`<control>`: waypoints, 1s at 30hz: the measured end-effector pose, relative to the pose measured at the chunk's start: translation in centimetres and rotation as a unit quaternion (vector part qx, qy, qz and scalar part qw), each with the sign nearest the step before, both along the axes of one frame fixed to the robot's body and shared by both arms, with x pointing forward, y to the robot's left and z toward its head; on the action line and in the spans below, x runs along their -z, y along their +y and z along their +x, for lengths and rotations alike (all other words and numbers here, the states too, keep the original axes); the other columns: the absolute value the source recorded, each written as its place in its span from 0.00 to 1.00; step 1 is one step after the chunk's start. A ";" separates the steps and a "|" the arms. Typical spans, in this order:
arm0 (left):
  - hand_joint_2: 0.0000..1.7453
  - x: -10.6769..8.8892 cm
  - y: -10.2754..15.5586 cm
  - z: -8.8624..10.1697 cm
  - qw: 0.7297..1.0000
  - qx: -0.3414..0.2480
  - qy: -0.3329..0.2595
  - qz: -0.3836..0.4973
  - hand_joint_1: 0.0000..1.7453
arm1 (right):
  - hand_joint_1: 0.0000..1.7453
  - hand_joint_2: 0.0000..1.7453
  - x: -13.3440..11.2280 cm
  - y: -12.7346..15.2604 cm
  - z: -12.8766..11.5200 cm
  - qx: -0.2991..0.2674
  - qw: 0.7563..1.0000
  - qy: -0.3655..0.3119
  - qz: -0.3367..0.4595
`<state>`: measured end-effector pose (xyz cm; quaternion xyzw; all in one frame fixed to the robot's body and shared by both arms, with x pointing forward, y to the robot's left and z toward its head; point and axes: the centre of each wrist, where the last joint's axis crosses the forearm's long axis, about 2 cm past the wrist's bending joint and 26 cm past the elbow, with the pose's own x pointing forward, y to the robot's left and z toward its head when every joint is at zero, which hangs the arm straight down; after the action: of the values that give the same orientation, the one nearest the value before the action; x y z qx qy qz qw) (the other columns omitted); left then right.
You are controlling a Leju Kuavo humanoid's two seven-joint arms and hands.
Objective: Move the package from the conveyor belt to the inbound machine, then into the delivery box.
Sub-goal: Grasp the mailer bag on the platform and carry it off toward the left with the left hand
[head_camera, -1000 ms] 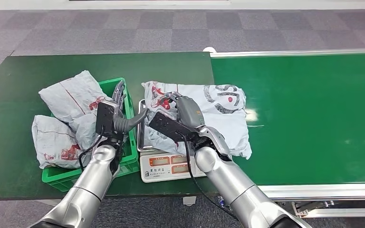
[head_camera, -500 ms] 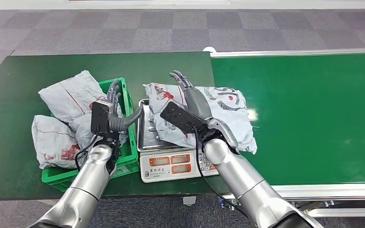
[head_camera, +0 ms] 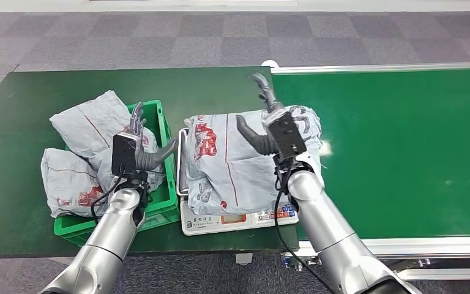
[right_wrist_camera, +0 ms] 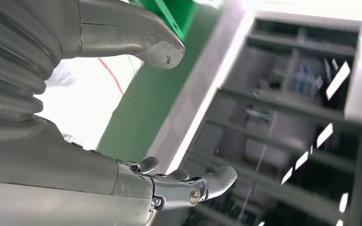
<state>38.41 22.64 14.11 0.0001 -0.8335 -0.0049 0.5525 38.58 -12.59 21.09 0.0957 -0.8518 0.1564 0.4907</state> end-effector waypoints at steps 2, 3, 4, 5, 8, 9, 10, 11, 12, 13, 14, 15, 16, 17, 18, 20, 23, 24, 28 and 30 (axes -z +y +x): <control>1.00 0.1 0.5 -0.1 1.000 -0.008 -0.001 0.003 0.00 | 0.00 1.00 0.8 -1.0 -0.3 0.017 0.999 0.021 0.043; 1.00 0.1 0.8 -0.2 1.000 -0.011 -0.001 0.004 0.00 | 0.00 1.00 1.3 -1.6 -0.5 0.024 0.997 0.032 0.062; 1.00 0.2 1.1 -0.2 1.000 -0.015 -0.001 0.005 0.00 | 0.00 1.00 1.9 -2.1 -0.7 0.031 0.996 0.042 0.077; 1.00 0.2 1.4 -0.3 1.000 -0.019 -0.002 0.007 0.00 | 0.00 1.00 2.4 -2.6 -0.9 0.036 0.994 0.049 0.088; 1.00 0.3 2.2 -0.5 0.999 -0.026 -0.010 0.026 0.00 | 0.00 1.00 3.7 -3.7 -1.5 0.052 0.991 0.055 0.107; 1.00 0.3 2.4 -0.5 0.999 -0.024 -0.015 0.041 0.00 | 0.00 1.00 4.0 -3.9 -1.8 0.058 0.991 0.053 0.111; 1.00 0.3 2.6 -0.6 0.998 -0.019 -0.019 0.061 0.00 | 0.00 1.00 4.3 -4.2 -2.0 0.063 0.990 0.051 0.113; 1.00 0.3 2.7 -0.7 0.996 -0.009 -0.022 0.087 0.00 | 0.00 1.00 4.5 -4.5 -2.2 0.069 0.990 0.049 0.116; 1.00 0.3 2.6 -0.7 0.993 0.004 -0.024 0.114 0.00 | 0.00 1.00 4.7 -4.7 -2.4 0.074 0.989 0.048 0.118; 1.00 0.3 2.5 -0.7 0.990 0.019 -0.024 0.141 0.00 | 0.00 1.00 4.8 -4.9 -2.6 0.078 0.989 0.048 0.120; 1.00 0.3 2.2 -0.7 0.985 0.035 -0.024 0.165 0.00 | 0.00 1.00 5.0 -5.2 -2.8 0.081 0.988 0.049 0.122; 1.00 0.3 1.9 -0.7 0.982 0.047 -0.024 0.181 0.00 | 0.00 1.00 5.1 -5.4 -2.9 0.085 0.987 0.050 0.124; 1.00 0.3 1.6 -0.8 0.979 0.056 -0.024 0.192 0.00 | 0.00 1.00 5.2 -5.6 -3.0 0.087 0.987 0.051 0.126; 1.00 0.3 1.3 -0.8 0.978 0.062 -0.024 0.199 0.00 | 0.00 1.00 5.3 -5.7 -3.1 0.089 0.987 0.051 0.126; 1.00 0.3 1.1 -0.8 0.977 0.068 -0.024 0.203 0.00 | 0.00 1.00 5.3 -5.8 -3.2 0.091 0.986 0.051 0.127; 1.00 0.2 0.6 -0.7 0.972 0.086 -0.027 0.217 0.00 | 0.00 1.00 5.5 -6.1 -3.3 0.099 0.986 0.049 0.124; 1.00 -0.1 -0.4 -0.2 0.959 0.129 -0.030 0.251 0.00 | 0.00 1.00 5.9 -6.7 -3.4 0.125 0.986 0.042 0.106; 1.00 -0.2 -0.9 0.0 0.955 0.141 -0.030 0.261 0.00 | 0.00 1.00 6.1 -7.0 -3.5 0.133 0.985 0.040 0.100; 1.00 -0.6 -2.2 0.5 0.943 0.172 -0.034 0.282 0.00 | 0.00 1.00 6.6 -7.9 -3.6 0.156 0.984 0.036 0.082; 1.00 -1.0 -2.9 0.9 0.933 0.200 -0.038 0.298 0.00 | 0.00 1.00 6.8 -8.5 -3.6 0.174 0.982 0.035 0.061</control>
<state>39.31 19.73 15.10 -0.0022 -0.7966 -0.3636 0.4829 34.97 -21.06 14.29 -0.0188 -0.8457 0.0135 0.5332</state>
